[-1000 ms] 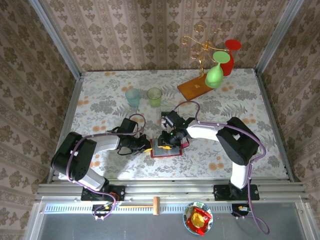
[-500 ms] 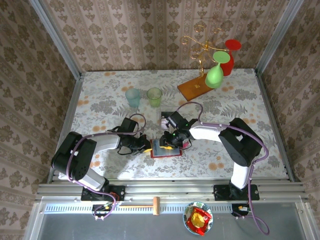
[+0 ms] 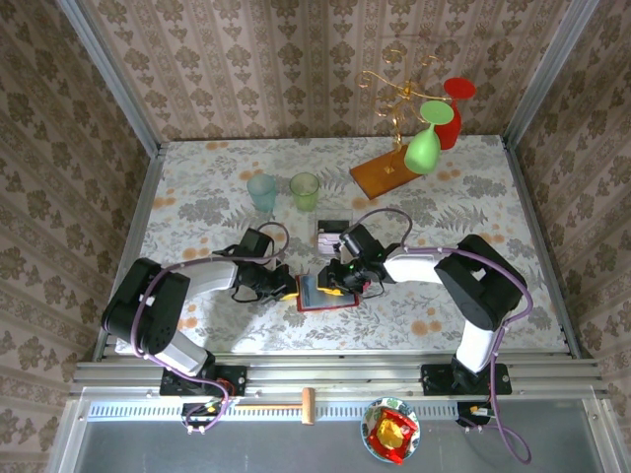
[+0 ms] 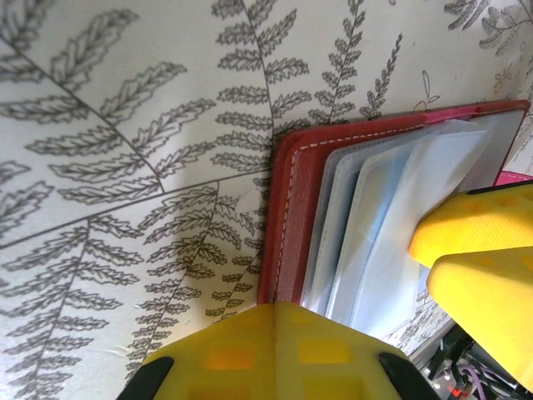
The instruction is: Take the credit cards out of the card holder
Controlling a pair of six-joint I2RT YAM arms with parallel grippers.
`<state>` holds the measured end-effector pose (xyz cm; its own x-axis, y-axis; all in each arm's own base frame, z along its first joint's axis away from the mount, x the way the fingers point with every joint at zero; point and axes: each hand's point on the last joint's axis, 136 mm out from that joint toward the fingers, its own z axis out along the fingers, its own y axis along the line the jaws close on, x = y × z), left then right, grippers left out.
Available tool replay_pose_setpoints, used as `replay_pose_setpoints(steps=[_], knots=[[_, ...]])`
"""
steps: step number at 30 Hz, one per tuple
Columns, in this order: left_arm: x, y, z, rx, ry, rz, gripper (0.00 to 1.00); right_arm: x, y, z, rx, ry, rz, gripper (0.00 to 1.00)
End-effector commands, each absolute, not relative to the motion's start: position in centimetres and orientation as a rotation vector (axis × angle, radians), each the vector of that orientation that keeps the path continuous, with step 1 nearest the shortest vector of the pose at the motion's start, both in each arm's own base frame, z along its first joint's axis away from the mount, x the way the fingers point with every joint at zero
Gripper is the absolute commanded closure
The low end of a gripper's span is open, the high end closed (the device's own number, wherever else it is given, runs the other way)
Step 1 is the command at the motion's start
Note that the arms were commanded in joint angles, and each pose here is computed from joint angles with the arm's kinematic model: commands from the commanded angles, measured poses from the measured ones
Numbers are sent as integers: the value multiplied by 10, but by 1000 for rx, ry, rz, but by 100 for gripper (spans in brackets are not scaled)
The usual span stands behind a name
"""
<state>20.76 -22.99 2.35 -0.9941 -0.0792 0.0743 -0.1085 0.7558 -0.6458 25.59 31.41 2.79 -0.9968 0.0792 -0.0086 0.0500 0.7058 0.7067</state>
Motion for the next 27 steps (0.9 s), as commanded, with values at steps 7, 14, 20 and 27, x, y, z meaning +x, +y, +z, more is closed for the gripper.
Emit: replay_pose_setpoints(steps=[7,14,20,27], knots=[[223,-243,66,112,-2975,1141,84,256,315,29,180,2791,1353,68],[224,-262,66,91,-2962,1158,75,256,310,25,202,2785,1389,69],[222,-263,52,126,-2954,1118,70,256,309,24,202,2786,1403,69],[219,-271,40,135,-2900,1126,70,254,309,21,204,2800,1412,69]])
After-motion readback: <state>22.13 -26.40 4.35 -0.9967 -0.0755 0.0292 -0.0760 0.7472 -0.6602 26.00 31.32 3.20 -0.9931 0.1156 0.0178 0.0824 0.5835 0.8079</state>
